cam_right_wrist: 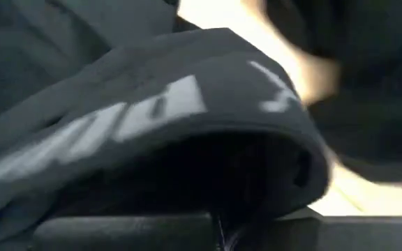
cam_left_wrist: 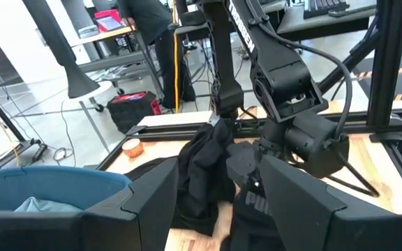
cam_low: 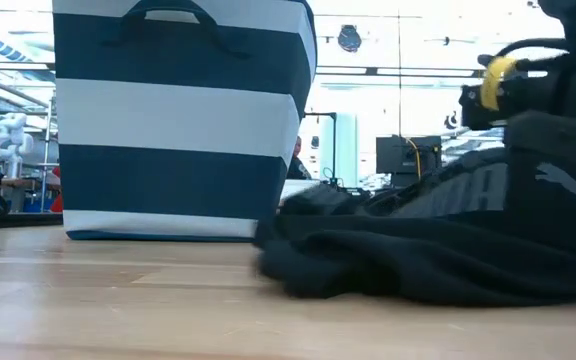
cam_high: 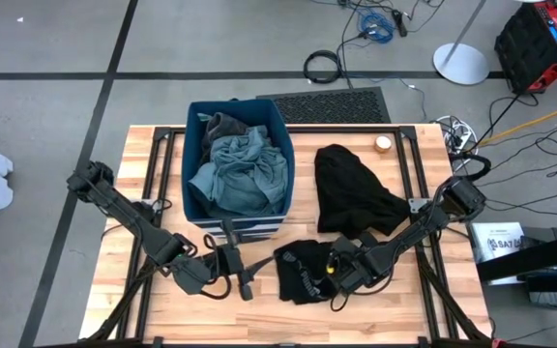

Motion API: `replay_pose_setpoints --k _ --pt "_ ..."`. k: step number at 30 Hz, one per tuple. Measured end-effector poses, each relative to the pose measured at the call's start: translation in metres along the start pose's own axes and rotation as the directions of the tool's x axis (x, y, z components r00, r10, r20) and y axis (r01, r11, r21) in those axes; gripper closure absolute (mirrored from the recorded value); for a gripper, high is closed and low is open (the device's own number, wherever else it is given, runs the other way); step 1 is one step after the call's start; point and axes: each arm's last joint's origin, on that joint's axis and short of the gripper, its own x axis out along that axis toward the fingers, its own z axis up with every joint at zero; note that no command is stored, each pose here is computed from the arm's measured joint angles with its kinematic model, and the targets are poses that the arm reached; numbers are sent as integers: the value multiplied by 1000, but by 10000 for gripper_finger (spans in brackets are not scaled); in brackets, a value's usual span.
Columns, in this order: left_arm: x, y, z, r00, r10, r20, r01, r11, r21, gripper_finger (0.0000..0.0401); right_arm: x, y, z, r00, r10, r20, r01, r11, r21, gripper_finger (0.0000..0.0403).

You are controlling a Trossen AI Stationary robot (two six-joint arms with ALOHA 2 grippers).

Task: Sort clothes
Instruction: Put the black boxer into the blue laundry organizer

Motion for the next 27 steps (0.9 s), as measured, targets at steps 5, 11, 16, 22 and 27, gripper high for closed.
replay_pose_setpoints --k 5,11,16,22,27 --pt "-1 -1 -2 1000 -10 -11 10 1000 16 185 -23 -3 9 999 -41 -30 41 999 -18 399" --pt "-4 -3 -2 1000 -25 -14 25 999 25 185 -45 12 23 999 29 19 -28 999 -40 401" --pt "-3 -3 -2 1000 -23 -14 23 999 24 185 -51 31 34 975 193 113 -187 980 -64 401" --pt "-3 -3 -2 1000 -23 -11 24 1000 20 185 -41 53 45 926 332 178 -313 941 -126 402" --pt "-3 -3 -2 1000 -23 -10 24 1000 19 185 -28 60 54 917 352 189 -327 933 -152 384"
